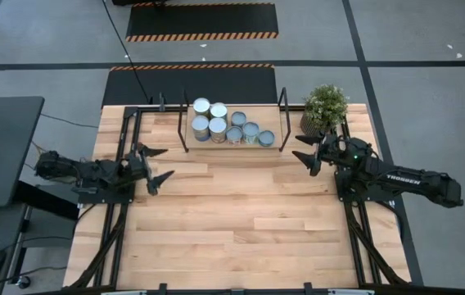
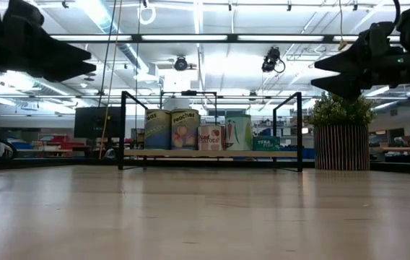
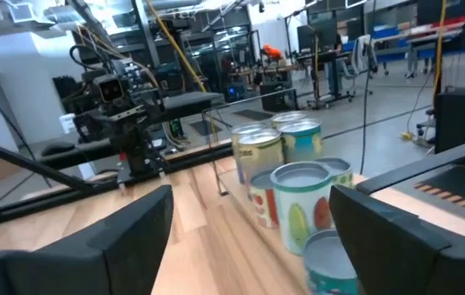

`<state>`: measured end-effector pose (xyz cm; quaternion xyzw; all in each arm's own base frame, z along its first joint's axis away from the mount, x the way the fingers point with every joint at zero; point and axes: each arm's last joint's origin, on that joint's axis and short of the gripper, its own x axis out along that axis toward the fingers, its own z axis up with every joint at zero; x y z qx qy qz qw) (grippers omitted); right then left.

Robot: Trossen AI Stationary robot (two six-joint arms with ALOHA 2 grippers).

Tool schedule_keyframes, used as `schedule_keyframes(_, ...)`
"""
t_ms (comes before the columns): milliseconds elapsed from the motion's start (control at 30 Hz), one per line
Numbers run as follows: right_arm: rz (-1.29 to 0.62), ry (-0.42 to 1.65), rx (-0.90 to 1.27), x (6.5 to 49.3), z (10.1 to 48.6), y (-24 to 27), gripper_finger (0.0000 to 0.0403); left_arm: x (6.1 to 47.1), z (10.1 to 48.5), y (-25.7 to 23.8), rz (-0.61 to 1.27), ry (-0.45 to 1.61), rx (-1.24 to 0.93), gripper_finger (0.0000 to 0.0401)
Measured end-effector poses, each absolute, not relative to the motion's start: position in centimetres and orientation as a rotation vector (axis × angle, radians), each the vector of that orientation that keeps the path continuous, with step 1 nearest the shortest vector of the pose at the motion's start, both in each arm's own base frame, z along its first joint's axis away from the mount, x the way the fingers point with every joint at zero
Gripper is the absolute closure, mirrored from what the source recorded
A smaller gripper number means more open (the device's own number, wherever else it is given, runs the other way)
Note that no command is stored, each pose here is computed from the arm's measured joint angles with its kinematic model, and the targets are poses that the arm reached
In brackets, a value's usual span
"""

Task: Pick and place cans onto a shelf
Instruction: Return to Home Position

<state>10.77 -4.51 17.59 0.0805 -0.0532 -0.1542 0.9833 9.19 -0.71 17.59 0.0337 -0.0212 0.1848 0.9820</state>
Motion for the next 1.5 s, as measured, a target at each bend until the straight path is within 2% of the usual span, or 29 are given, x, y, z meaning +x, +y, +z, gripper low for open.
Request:
schedule_keyframes(400,-0.35,-0.145,0.146,9.5,18.0,-6.5,0.0112,9.3,17.6,1.5,0.497,-0.05,0.048,0.0012)
schedule_keyframes(767,-0.386,-0.143,0.102,9.3,18.0,-6.8,0.0114,9.1,17.6,2.0,0.595,-0.068,-0.007,0.0012)
schedule_keyframes(967,-0.505,-0.18,0.221,9.2,17.9,-7.1,0.0114,9.1,18.1,2.0,0.587,-0.11,0.015,0.0012)
schedule_keyframes(1500,-0.506,-0.184,0.235,9.2,17.9,-7.1,0.0112,9.1,18.3,2.0,0.583,-0.156,-0.071,0.0012)
